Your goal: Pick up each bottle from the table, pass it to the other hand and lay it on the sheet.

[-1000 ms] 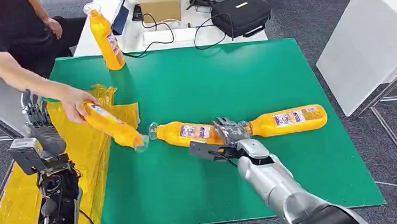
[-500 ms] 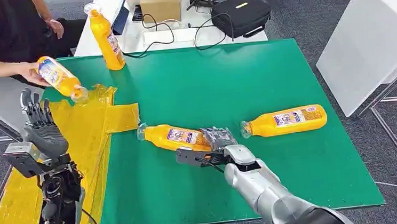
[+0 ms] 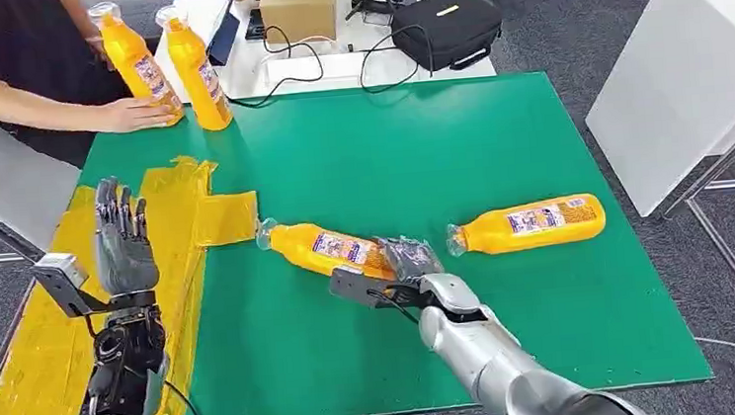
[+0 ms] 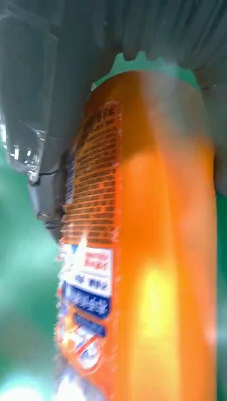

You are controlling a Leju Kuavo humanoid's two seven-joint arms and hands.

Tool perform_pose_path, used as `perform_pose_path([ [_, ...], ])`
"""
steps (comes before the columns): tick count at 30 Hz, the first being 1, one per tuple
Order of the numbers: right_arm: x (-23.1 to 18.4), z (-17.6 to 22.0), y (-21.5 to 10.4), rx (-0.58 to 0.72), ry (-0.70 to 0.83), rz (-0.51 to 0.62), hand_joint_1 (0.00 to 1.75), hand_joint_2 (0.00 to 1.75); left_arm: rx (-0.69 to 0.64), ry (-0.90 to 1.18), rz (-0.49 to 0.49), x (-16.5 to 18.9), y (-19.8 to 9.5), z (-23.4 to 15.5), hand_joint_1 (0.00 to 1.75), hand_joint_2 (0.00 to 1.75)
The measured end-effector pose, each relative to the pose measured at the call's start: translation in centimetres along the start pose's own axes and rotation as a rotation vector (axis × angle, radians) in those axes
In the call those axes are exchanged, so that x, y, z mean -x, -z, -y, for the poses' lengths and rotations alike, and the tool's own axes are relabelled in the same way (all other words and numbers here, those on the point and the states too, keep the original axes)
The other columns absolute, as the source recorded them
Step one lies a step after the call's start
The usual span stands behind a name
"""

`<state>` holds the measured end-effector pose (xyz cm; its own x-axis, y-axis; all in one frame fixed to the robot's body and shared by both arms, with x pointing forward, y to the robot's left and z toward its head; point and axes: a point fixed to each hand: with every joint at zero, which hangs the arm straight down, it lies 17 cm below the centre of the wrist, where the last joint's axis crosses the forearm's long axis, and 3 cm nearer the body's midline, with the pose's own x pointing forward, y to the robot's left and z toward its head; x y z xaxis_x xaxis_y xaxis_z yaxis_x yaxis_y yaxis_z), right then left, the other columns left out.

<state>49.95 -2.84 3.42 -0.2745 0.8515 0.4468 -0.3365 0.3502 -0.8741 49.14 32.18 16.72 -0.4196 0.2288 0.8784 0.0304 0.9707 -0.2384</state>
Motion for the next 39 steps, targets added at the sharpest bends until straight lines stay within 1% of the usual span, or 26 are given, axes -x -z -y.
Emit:
perform_pose_path([
  [3, -0.6, 1.5, 0.1, 0.054, 0.091, 0.038, 1.75, 1.75, 0.018, -0.123, -0.073, 1.6, -0.4, -0.3, 0.0, 1.75],
  [5, -0.8, 3.1, 0.3, 0.088, 0.133, 0.055, 1.75, 1.75, 0.018, -0.156, -0.114, 2.8, -0.8, -0.6, 0.0, 1.75],
  [9, -2.0, 6.4, 0.2, 0.178, 0.193, 0.097, 1.75, 1.75, 0.015, -0.207, -0.166, 4.2, -1.6, -0.6, 0.0, 1.75],
  [12, -3.2, 8.9, -0.4, 0.255, 0.24, 0.134, 1.75, 1.75, 0.04, -0.277, -0.209, 4.9, -2.1, 0.2, 0.0, 1.75],
  [15, -4.1, 10.7, -0.9, 0.308, 0.258, 0.161, 1.75, 1.75, 0.052, -0.309, -0.238, 5.5, -2.5, 0.9, 0.0, 1.75],
  [18, -4.5, 11.6, -1.3, 0.337, 0.275, 0.174, 1.75, 1.75, 0.062, -0.338, -0.247, 5.8, -2.7, 1.5, 0.0, 1.75],
  [22, -5.2, 12.2, -1.6, 0.354, 0.308, 0.186, 1.75, 1.75, 0.15, -0.412, -0.283, 6.2, -3.3, 5.1, 0.0, 1.75],
  [26, -7.1, 11.8, -1.5, 0.344, 0.332, 0.212, 1.75, 1.75, 0.226, -0.496, -0.327, 6.7, -4.0, 9.6, 0.0, 1.75],
  [30, -8.8, 10.8, -1.5, 0.335, 0.371, 0.235, 1.75, 1.75, 0.281, -0.548, -0.335, 6.4, -4.6, 13.3, 0.0, 1.75],
  [35, -10.1, 8.7, -1.4, 0.29, 0.414, 0.241, 1.75, 1.75, 0.334, -0.565, -0.345, 6.1, -5.4, 16.3, 0.0, 1.75],
  [39, -11.5, 7.5, -1.4, 0.26, 0.431, 0.257, 1.75, 1.75, 0.34, -0.577, -0.335, 5.7, -5.1, 16.9, 0.0, 1.75],
])
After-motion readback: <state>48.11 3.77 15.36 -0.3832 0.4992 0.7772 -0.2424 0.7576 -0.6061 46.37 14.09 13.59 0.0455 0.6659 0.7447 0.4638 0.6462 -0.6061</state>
